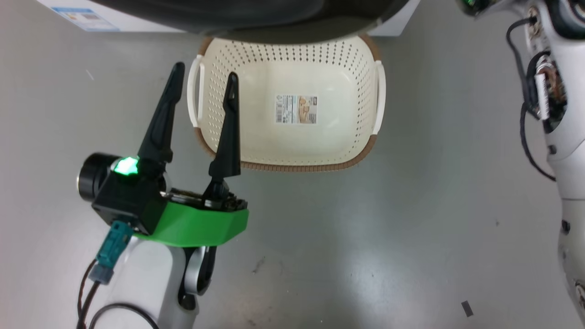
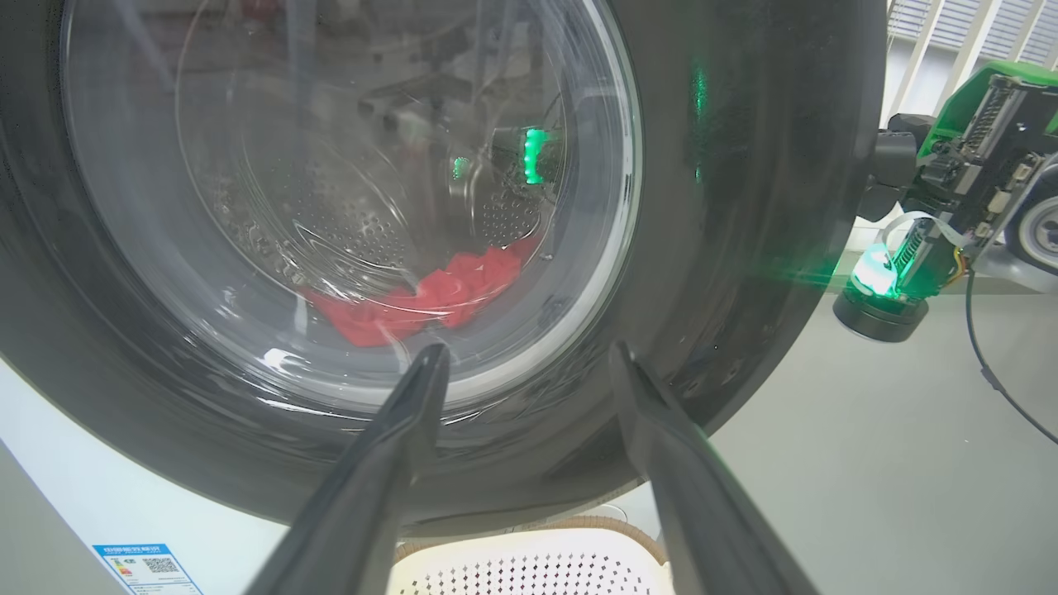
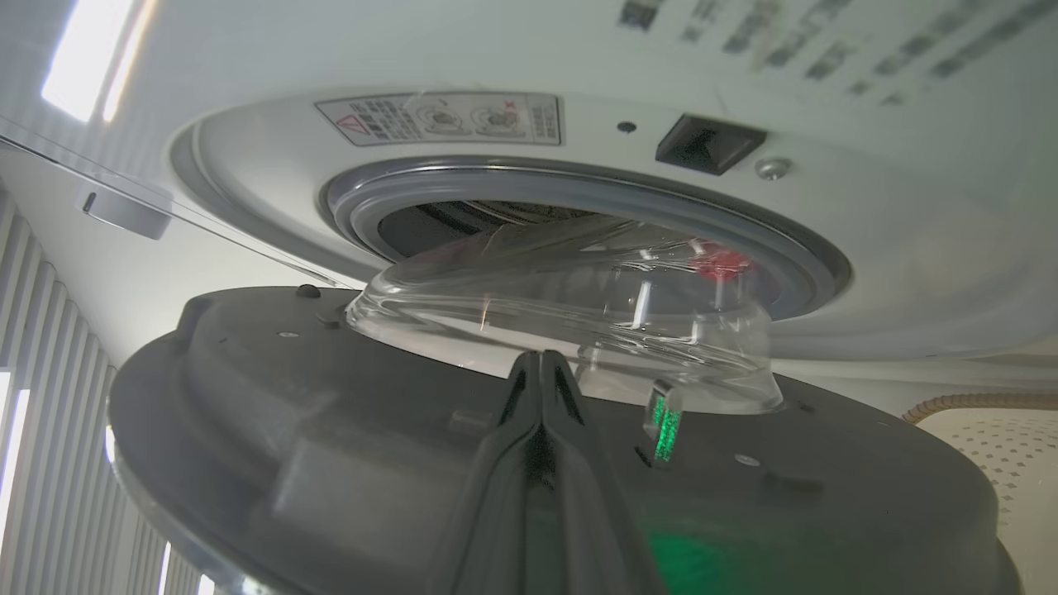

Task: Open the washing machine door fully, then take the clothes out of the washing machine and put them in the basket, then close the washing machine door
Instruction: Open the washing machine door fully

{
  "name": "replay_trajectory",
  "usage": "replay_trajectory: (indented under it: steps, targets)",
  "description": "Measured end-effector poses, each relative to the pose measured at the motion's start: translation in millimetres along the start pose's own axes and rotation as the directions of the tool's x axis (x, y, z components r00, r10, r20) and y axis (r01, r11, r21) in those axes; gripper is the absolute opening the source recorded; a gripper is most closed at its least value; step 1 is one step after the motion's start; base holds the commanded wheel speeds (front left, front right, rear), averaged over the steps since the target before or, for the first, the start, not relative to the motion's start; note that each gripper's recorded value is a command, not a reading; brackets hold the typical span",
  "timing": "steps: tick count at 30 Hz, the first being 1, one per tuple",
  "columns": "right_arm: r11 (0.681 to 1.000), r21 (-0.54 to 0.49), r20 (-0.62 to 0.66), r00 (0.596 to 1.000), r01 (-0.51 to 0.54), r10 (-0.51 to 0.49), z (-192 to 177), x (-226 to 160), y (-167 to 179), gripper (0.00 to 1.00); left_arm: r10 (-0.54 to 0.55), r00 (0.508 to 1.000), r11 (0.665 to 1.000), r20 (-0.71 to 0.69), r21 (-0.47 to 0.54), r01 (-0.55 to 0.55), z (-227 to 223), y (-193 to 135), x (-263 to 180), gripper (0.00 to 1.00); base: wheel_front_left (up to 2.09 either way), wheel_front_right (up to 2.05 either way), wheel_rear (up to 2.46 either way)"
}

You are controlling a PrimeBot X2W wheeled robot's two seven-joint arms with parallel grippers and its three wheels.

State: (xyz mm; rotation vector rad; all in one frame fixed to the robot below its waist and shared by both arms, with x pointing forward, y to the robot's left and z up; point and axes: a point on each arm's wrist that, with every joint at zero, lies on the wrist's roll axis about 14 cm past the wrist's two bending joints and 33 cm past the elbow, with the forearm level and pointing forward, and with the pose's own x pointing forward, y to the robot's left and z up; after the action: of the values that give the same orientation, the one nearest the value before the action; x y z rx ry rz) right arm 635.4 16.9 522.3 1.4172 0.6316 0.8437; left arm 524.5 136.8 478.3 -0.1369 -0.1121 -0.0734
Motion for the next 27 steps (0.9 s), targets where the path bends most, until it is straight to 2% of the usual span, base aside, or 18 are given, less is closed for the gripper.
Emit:
replay_trajectory:
  steps: [9, 27]
  targets:
    - [1.000, -0.003, -0.026, 1.000, 0.011, -0.011, -23.2, -12.8, 15.0, 0.00, 0.033, 0.999, 0.999, 0.000, 0.008, -0.033, 14.7, 7.3, -17.8, 1.00, 0.00, 0.00, 0.00]
    - [0.998, -0.025, -0.154, 0.986, 0.066, -0.069, -95.8, -34.2, 26.6, 0.00, 0.104, 0.993, 0.994, 0.054, 0.006, -0.105, 58.8, 22.3, -58.9, 1.00, 0.00, 0.00, 0.00]
